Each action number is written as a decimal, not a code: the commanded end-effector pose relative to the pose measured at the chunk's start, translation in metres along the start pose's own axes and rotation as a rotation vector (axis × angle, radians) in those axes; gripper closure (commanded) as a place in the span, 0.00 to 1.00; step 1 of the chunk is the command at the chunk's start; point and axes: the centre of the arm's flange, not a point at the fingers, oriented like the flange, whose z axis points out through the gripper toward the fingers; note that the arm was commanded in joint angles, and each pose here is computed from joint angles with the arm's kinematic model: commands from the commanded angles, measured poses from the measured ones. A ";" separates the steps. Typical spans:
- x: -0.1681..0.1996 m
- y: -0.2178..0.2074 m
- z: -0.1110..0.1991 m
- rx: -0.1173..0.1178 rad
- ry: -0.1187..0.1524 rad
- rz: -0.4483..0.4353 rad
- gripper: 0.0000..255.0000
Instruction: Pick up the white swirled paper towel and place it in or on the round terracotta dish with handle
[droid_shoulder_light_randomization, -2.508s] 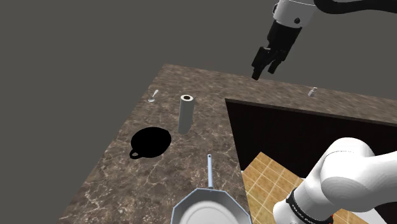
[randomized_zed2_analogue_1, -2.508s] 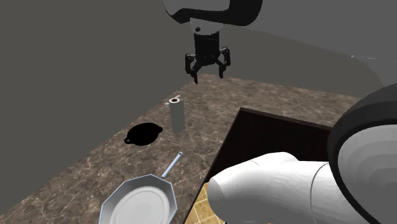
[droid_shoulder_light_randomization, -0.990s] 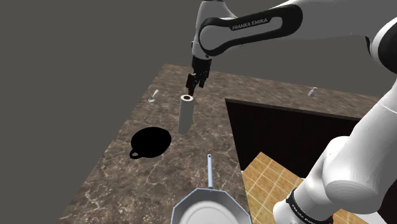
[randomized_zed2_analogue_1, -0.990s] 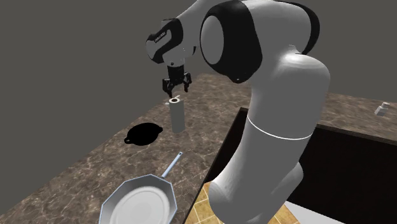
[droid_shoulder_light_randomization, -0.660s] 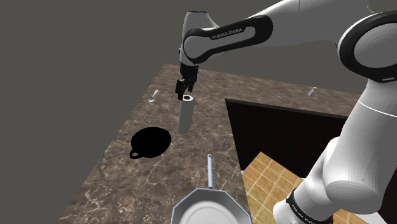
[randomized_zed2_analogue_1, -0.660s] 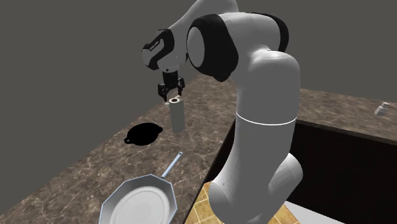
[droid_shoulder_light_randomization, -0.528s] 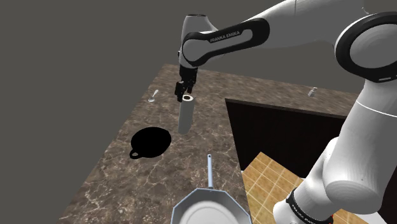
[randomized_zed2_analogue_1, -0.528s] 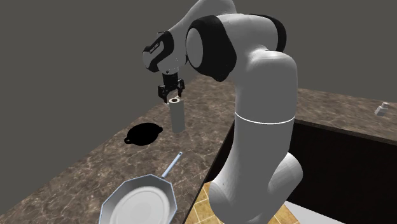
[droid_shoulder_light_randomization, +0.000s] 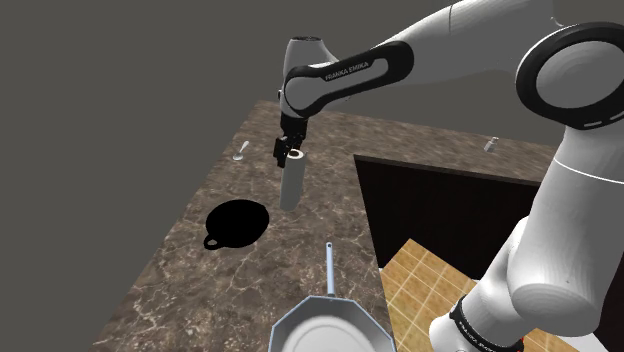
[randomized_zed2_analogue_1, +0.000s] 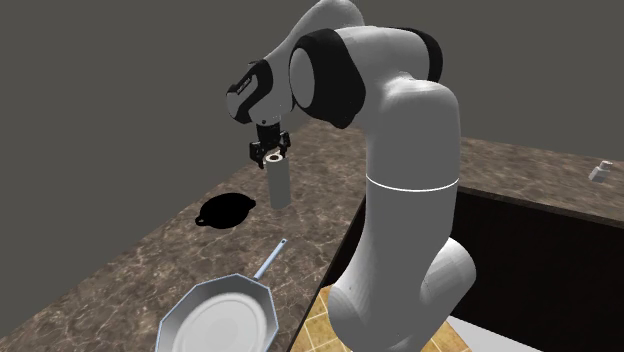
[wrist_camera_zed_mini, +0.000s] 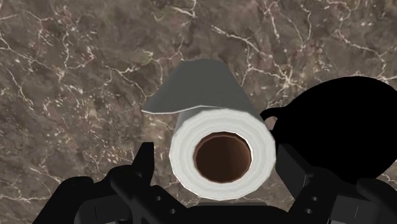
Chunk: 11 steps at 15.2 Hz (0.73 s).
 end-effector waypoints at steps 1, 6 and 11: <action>0.000 0.000 0.000 0.000 0.000 0.000 0.00; 0.000 0.000 0.000 0.000 0.000 0.000 1.00; 0.000 0.000 0.000 0.000 0.000 0.000 1.00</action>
